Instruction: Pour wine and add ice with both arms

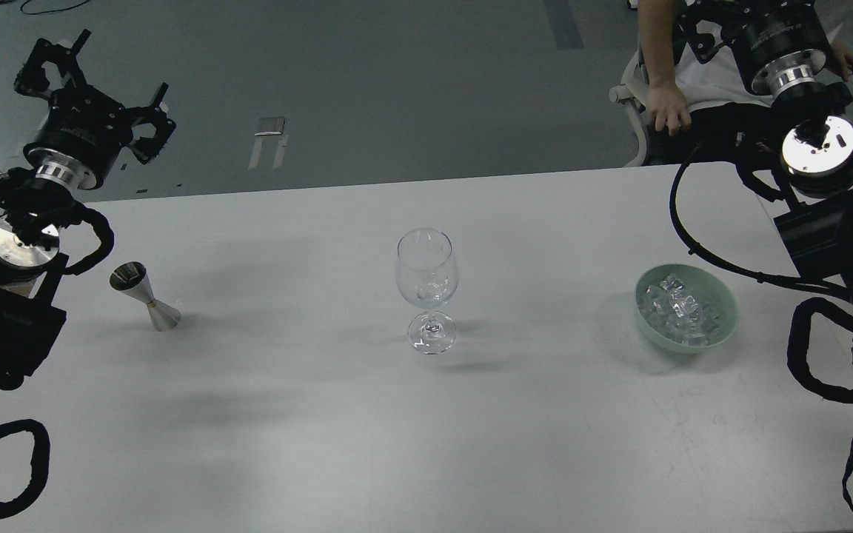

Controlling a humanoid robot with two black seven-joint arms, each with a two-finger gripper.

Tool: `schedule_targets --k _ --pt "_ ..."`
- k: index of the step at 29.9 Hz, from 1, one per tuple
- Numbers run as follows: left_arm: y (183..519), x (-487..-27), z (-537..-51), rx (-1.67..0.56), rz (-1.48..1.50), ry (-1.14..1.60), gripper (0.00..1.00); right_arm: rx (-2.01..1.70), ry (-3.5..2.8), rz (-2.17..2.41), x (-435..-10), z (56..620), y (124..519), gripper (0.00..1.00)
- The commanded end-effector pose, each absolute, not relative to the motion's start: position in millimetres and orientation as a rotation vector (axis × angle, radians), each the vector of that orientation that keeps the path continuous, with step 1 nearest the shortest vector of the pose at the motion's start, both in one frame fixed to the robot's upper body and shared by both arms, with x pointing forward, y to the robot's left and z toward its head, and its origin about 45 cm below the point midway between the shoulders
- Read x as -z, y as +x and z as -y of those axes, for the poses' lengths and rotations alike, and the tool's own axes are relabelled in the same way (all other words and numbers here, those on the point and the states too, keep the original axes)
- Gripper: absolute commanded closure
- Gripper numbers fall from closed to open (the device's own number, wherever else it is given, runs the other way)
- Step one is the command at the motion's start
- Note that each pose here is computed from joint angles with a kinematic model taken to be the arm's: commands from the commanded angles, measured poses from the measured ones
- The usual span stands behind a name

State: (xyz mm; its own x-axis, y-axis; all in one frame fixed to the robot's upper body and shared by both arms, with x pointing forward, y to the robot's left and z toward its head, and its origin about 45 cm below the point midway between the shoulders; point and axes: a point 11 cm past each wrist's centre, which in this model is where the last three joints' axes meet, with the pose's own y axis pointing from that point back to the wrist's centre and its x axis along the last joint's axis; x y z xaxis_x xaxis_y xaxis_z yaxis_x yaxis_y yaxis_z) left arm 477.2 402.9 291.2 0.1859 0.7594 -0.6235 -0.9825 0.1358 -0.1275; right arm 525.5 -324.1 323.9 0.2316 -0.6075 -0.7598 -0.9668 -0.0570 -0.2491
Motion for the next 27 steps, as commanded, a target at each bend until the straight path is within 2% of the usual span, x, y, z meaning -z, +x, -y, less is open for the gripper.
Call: schedule_targets --k 1,27 --pt "478.2 -292.5 -404.2 -1.343 -0.467 -0.585 0.01 -0.611 -1.754 -1.460 -323.1 322.3 525.7 0.00" --pt "482.1 -292.0 -407.2 -1.352 -0.460 -0.581 0.02 -0.608 -1.749 -1.477 -322.6 325.1 525.6 0.00"
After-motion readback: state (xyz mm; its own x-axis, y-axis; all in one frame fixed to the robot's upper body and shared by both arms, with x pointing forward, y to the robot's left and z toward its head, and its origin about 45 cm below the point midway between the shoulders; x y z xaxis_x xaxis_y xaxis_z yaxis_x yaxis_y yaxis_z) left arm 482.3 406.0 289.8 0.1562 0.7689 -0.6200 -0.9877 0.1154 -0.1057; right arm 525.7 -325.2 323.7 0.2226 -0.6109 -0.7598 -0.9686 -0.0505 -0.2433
